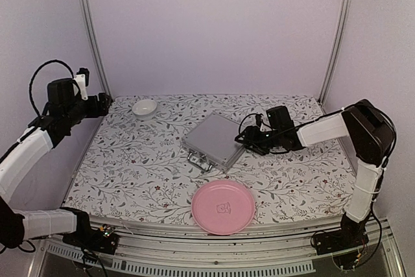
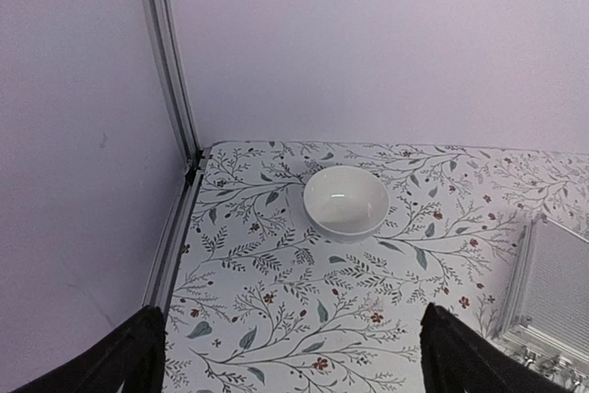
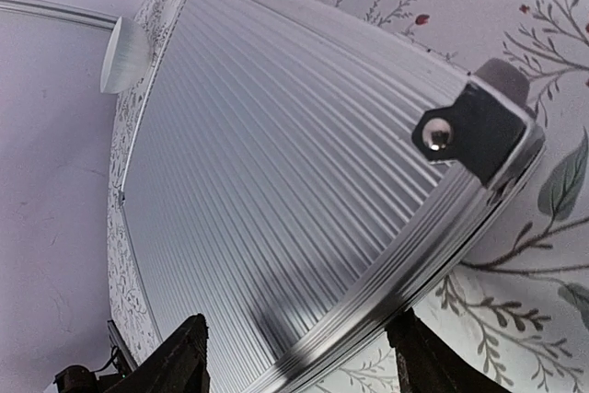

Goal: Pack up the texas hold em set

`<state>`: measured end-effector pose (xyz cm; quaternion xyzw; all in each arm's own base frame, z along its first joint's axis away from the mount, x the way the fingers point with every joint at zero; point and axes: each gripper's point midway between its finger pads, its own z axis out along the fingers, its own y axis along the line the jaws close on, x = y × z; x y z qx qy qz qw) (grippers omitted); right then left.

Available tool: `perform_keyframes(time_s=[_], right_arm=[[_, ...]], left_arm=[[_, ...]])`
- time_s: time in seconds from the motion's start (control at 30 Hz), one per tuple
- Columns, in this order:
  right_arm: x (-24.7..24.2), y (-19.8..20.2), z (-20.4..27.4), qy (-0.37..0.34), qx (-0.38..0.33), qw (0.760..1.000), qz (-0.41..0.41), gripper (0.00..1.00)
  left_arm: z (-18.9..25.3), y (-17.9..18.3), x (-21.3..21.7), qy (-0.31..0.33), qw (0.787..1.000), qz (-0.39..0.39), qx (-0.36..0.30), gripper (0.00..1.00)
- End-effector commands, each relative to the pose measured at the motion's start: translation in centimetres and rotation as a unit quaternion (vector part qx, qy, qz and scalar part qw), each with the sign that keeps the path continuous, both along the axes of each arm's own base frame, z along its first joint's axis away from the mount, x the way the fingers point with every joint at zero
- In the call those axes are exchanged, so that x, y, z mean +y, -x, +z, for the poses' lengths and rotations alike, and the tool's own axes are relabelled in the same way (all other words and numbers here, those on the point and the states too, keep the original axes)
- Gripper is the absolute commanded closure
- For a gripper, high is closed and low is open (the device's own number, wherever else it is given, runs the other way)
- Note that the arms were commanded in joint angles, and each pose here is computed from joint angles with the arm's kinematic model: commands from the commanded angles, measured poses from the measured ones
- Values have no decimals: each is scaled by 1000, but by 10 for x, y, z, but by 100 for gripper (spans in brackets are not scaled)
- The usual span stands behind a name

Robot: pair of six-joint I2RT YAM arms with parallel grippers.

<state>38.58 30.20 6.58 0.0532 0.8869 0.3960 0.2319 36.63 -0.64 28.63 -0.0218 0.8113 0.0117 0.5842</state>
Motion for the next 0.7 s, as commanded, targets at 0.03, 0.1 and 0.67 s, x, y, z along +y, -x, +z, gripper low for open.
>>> perform_keyframes(time_s=[0.03, 0.1, 0.67], right_arm=[[5, -53, 6, 16, -60, 998, 6, 33], [5, -65, 2, 31, -66, 997, 12, 33], [-24, -61, 43, 108, -108, 988, 2, 23]], left_arm=[[-1, -3, -38, -1, 998, -57, 6, 4], [-1, -3, -60, 13, 996, -83, 12, 4], [-82, -65, -241, 260, 919, -261, 142, 11]])
